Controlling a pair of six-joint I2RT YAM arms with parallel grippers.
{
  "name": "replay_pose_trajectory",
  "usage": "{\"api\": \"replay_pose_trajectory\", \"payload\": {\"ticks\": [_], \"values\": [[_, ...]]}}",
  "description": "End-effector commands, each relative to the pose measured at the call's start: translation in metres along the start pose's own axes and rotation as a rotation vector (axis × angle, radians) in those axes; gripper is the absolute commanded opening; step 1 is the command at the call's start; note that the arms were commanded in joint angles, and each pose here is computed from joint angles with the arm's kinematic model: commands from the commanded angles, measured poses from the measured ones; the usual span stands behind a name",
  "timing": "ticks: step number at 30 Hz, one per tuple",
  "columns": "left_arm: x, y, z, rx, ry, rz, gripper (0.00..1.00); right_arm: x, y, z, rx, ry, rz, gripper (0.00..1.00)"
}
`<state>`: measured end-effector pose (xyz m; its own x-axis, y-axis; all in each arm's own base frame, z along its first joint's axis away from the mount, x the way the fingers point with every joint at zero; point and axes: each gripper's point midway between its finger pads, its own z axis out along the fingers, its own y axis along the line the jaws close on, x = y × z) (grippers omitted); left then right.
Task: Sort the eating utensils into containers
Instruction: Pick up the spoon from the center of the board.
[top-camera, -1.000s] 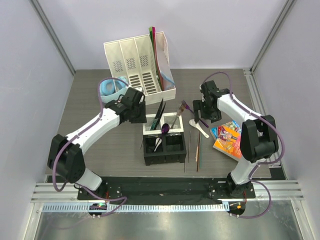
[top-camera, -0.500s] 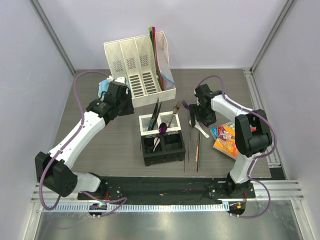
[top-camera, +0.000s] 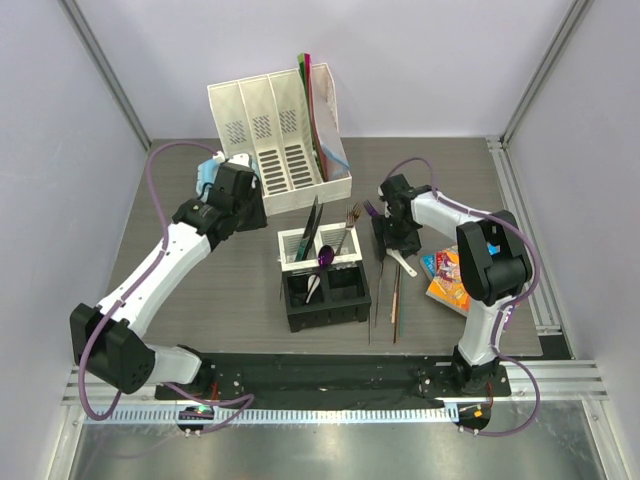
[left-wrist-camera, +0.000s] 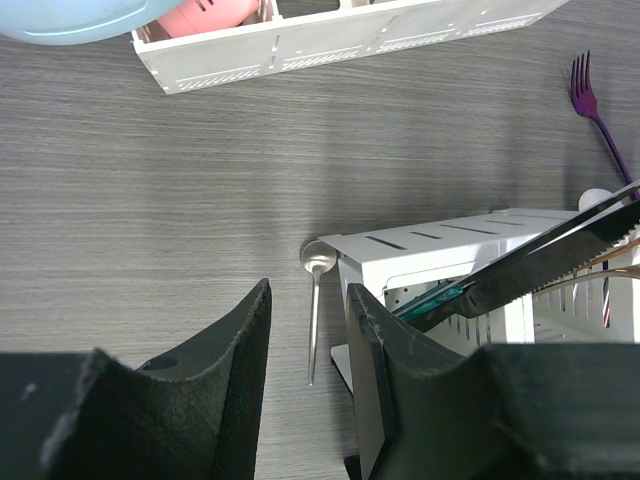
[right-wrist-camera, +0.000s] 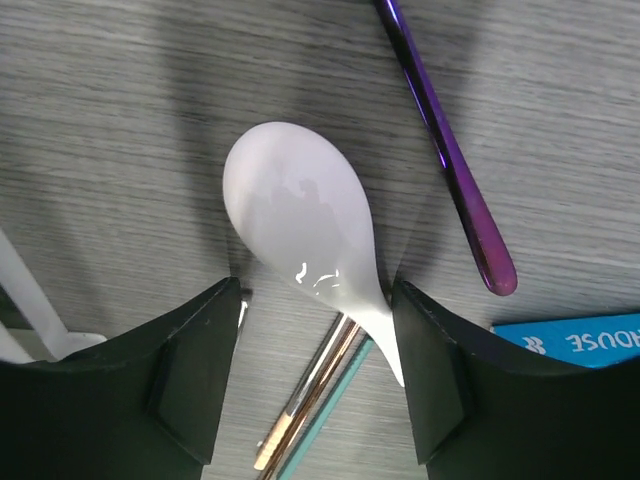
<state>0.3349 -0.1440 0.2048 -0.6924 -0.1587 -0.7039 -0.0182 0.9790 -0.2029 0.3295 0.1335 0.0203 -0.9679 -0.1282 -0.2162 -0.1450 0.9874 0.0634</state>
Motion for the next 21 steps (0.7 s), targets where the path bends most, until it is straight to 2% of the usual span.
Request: {"api": "replay_pose_trajectory", "payload": {"ticks": [1, 8, 12, 14, 21], "values": [[-0.006, 0.001, -0.006, 0.004, -0.029, -0.007, 0.37, -0.007, 0.002, 0.002, 0.004, -0.017, -0.003, 0.64], [-0.006, 0.001, -0.006, 0.005, -0.032, -0.004, 0.36, -0.003, 0.001, 0.001, 0.013, 0.003, -0.009, 0.37], [-0.003, 0.001, -0.002, 0.001, -0.026, 0.000, 0.36, -0.003, -0.002, 0.001, 0.044, 0.004, -0.017, 0.06], [-0.004, 0.001, -0.001, 0.002, -0.029, 0.001, 0.36, -0.005, -0.003, -0.004, 0.050, -0.010, -0.014, 0.02], [0.000, 0.002, -0.002, 0.006, -0.029, 0.001, 0.36, -0.017, 0.000, -0.027, 0.055, -0.073, -0.018, 0.01]]}}
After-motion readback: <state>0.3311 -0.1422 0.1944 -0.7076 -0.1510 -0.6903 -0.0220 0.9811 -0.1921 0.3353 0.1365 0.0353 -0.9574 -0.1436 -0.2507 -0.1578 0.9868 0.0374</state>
